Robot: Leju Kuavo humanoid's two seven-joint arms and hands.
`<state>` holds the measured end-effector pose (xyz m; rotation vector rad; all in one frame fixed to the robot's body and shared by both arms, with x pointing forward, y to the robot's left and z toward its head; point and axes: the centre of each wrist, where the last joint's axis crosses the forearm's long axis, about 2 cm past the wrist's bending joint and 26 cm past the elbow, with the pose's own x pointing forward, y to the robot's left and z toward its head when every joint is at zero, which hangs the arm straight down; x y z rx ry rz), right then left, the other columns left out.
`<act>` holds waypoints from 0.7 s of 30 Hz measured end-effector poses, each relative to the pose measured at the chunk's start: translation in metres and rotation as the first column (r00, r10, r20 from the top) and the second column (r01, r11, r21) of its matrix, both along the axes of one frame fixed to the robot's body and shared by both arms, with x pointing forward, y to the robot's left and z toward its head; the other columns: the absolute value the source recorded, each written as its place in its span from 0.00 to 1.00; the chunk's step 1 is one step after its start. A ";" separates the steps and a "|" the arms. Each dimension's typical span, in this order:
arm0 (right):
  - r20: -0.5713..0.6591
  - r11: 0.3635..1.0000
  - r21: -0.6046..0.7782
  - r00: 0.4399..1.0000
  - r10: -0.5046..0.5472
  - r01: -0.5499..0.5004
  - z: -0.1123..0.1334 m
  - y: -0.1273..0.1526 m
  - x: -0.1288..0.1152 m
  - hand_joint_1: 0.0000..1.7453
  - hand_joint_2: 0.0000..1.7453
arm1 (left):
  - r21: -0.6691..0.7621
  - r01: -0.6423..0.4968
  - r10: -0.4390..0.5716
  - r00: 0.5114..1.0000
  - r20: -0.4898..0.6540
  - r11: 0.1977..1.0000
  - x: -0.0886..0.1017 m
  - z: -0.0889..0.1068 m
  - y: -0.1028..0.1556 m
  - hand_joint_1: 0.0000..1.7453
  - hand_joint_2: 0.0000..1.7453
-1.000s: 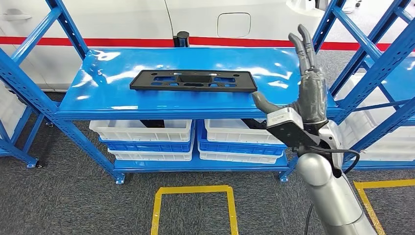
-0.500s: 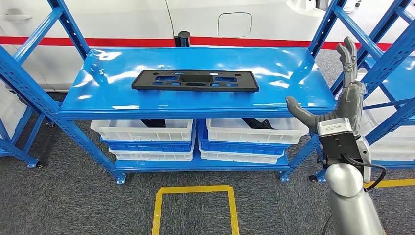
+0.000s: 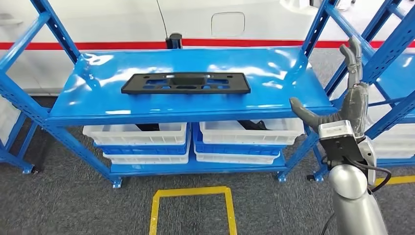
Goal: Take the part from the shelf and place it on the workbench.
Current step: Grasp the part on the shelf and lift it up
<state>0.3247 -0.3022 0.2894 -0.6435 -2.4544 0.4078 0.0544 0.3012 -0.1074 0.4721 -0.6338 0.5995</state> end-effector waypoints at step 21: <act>0.004 1.000 -0.018 1.000 0.002 -0.002 0.005 -0.003 0.006 0.00 1.00 | 0.001 -0.013 0.013 1.000 0.008 1.000 -0.002 0.000 0.004 0.00 0.00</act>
